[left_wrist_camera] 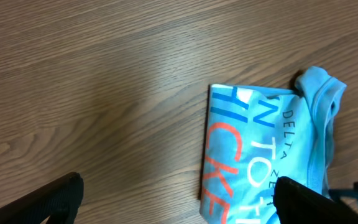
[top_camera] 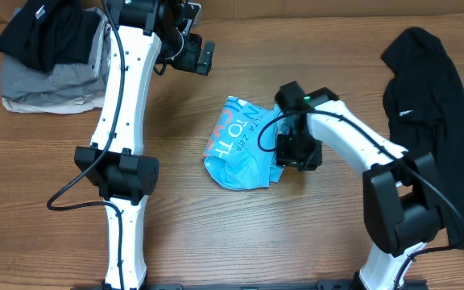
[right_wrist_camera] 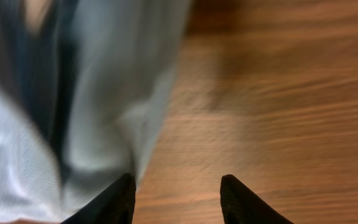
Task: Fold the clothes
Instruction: 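Grasp the folded light-blue shirt with the left gripper and lift it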
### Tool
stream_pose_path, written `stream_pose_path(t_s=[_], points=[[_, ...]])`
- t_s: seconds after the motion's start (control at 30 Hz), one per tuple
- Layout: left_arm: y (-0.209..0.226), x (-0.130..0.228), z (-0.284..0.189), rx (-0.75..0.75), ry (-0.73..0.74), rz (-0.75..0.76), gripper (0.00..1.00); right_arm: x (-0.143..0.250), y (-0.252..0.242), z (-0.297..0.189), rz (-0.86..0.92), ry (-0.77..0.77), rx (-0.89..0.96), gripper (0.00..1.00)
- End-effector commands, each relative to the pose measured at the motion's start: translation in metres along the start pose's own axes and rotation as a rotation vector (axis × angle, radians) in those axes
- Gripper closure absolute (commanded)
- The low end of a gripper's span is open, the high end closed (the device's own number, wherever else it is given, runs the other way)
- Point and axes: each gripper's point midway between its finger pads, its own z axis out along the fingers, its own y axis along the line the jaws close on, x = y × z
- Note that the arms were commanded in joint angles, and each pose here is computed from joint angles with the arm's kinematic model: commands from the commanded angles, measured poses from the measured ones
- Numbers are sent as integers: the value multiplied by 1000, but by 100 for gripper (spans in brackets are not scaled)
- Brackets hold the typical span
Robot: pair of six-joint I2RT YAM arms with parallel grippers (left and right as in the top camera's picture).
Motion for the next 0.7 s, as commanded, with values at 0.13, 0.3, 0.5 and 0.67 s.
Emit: stream_pose_path(t_s=[0.13,0.3,0.5,0.67], points=[[-43,7,3,99,23,115,0,-45,-34,-59,117,-138,-99,39],[-93,26,26,166,100,237,0,-65,-71,-105,168,-223,-174,13],[-137,73,71,137,261,417,0,-69,-110,-118,227,-228,-236,11],[-148,123,110,118,420,463,49,-68,-121,-118,216,-229,-229,14]])
